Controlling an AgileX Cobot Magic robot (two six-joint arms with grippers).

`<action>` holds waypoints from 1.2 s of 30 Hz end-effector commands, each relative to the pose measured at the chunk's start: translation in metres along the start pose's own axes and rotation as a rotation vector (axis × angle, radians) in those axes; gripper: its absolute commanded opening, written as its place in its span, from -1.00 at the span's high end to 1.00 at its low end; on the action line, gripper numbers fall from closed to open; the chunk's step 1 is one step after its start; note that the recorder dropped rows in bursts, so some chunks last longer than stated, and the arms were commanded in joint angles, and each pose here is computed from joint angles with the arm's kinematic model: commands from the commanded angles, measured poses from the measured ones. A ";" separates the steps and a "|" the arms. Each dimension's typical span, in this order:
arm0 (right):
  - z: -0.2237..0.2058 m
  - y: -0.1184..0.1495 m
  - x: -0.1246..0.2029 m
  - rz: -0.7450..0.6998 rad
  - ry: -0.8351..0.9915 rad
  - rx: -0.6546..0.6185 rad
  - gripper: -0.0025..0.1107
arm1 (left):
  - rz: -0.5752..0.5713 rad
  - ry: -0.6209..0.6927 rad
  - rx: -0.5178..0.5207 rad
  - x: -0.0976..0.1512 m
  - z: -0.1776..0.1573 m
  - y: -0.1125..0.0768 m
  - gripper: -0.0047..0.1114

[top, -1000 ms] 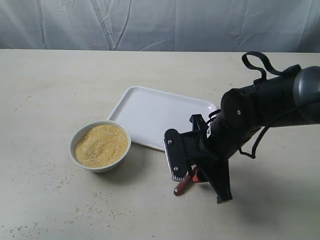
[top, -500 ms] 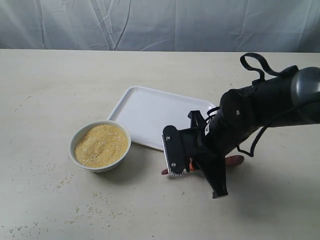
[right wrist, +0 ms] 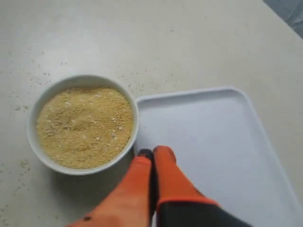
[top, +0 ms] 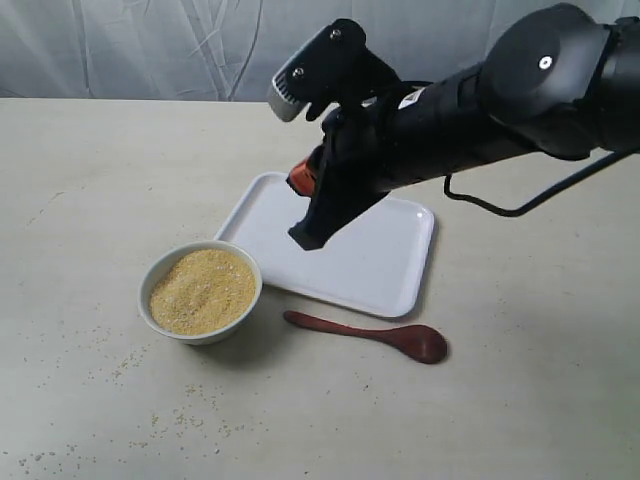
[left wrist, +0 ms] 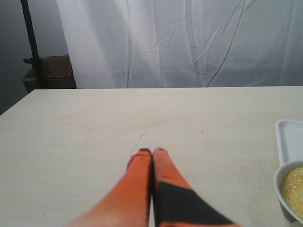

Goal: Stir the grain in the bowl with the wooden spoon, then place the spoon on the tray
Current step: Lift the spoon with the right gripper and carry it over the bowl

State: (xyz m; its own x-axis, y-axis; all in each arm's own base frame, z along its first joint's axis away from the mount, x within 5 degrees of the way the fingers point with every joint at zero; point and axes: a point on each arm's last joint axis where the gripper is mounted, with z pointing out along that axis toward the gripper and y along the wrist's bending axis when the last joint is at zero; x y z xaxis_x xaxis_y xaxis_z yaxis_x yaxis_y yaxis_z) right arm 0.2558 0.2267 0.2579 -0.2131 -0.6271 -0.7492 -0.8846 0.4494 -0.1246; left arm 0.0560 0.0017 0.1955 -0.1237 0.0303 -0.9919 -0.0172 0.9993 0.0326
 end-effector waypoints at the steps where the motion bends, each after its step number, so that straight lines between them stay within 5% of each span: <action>1: 0.010 0.007 0.009 0.021 0.085 -0.099 0.95 | 0.001 -0.004 -0.001 0.001 0.000 0.000 0.91; 6: 0.037 0.007 0.037 0.056 0.266 -0.131 0.84 | 0.001 -0.004 -0.001 0.001 0.000 0.000 0.91; 11: 0.060 0.007 0.068 0.012 0.455 -0.171 0.33 | 0.001 -0.006 -0.001 0.001 0.000 0.000 0.91; 16: 0.073 0.003 0.088 -0.125 0.568 -0.173 0.34 | 0.001 -0.006 -0.001 0.001 0.000 0.000 0.91; 28: 0.094 0.006 0.111 -0.111 0.634 -0.206 0.35 | 0.001 -0.006 -0.001 0.001 0.000 0.000 0.91; 33: 0.095 0.008 0.115 -0.078 0.664 -0.221 0.93 | 0.001 -0.006 -0.001 0.001 0.000 0.000 0.91; 36: 0.095 0.008 0.114 -0.069 0.664 -0.222 0.96 | 0.001 -0.006 -0.001 0.001 0.000 0.000 0.91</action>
State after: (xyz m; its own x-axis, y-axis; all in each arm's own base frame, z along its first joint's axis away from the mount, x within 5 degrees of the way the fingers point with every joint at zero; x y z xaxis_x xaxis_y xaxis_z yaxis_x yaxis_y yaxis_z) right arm 0.2647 0.2202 0.1157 -0.2934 -0.9340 -0.2039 -0.9548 0.2968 0.0147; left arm 0.0560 0.0017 0.1955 -0.1237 0.0303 -0.9919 -0.0172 0.9993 0.0326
